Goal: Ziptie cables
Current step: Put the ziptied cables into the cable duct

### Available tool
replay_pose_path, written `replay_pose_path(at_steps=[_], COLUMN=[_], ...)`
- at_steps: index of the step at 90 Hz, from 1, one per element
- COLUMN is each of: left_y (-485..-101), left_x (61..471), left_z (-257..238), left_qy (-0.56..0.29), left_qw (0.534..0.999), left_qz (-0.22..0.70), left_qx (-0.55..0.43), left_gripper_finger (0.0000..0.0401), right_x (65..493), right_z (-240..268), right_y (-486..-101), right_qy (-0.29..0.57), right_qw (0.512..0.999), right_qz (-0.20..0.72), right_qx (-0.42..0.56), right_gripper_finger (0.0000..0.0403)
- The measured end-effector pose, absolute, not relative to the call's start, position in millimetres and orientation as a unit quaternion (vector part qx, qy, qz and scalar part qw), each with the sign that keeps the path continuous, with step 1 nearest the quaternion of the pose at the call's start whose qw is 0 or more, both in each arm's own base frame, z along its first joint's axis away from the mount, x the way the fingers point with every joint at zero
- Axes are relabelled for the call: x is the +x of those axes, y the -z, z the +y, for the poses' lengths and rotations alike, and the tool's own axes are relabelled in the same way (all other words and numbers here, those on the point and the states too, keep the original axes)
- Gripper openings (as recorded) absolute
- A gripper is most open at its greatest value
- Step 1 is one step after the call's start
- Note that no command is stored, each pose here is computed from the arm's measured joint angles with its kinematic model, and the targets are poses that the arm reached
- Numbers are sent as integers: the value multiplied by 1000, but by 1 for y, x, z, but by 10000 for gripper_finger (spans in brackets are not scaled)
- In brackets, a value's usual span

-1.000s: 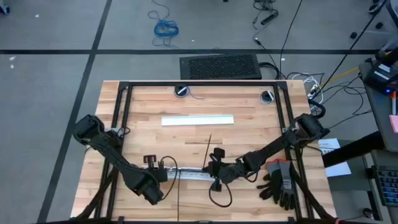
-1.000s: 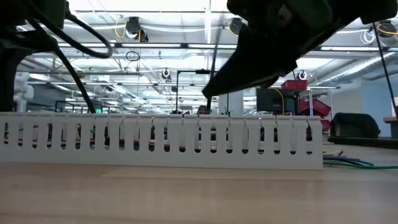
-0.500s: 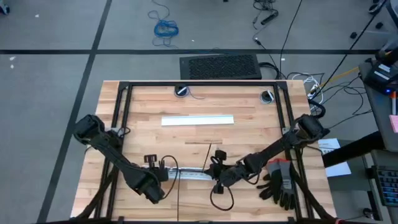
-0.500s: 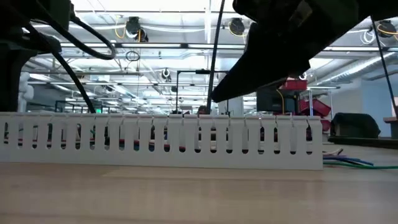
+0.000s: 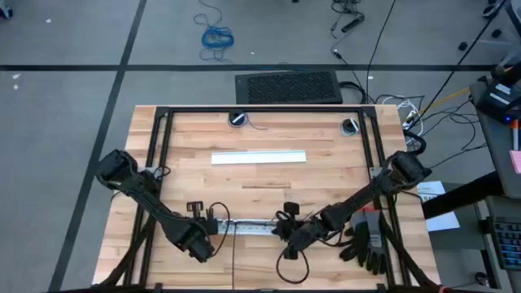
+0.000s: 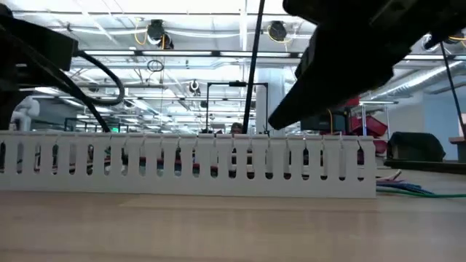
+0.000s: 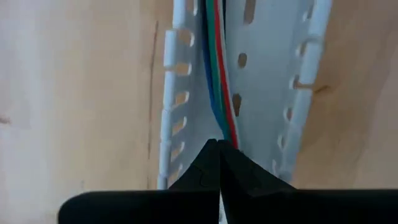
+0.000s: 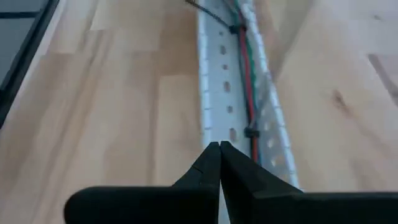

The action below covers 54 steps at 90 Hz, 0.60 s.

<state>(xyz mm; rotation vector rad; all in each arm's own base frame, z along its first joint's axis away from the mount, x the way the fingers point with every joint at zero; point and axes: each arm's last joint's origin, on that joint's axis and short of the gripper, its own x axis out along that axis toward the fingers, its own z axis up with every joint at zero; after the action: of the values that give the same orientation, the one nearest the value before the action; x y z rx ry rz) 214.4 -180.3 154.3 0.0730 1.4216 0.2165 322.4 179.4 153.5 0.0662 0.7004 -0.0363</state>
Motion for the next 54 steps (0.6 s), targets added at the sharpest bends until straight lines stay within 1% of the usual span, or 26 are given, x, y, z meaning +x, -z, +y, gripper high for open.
replay_pose_path(at_steps=[20,33,43,54], left_y=[-154,-154,-154,-154], left_x=[221,225,225,224], left_z=[-179,-183,-183,-183], left_qy=[-82,-50,-45,-46], left_qw=[762,775,775,773], left_qz=[641,628,628,630], left_qx=[33,42,49,51], left_gripper_finger=[1,7,29,69], right_x=[323,323,323,323], right_z=[178,178,178,178], right_y=[-154,-153,-153,-153], right_qy=[18,17,9,10], right_qw=[939,938,937,936], right_qz=[343,345,349,349], right_qx=[29,28,31,34], right_gripper_finger=[0,0,0,0])
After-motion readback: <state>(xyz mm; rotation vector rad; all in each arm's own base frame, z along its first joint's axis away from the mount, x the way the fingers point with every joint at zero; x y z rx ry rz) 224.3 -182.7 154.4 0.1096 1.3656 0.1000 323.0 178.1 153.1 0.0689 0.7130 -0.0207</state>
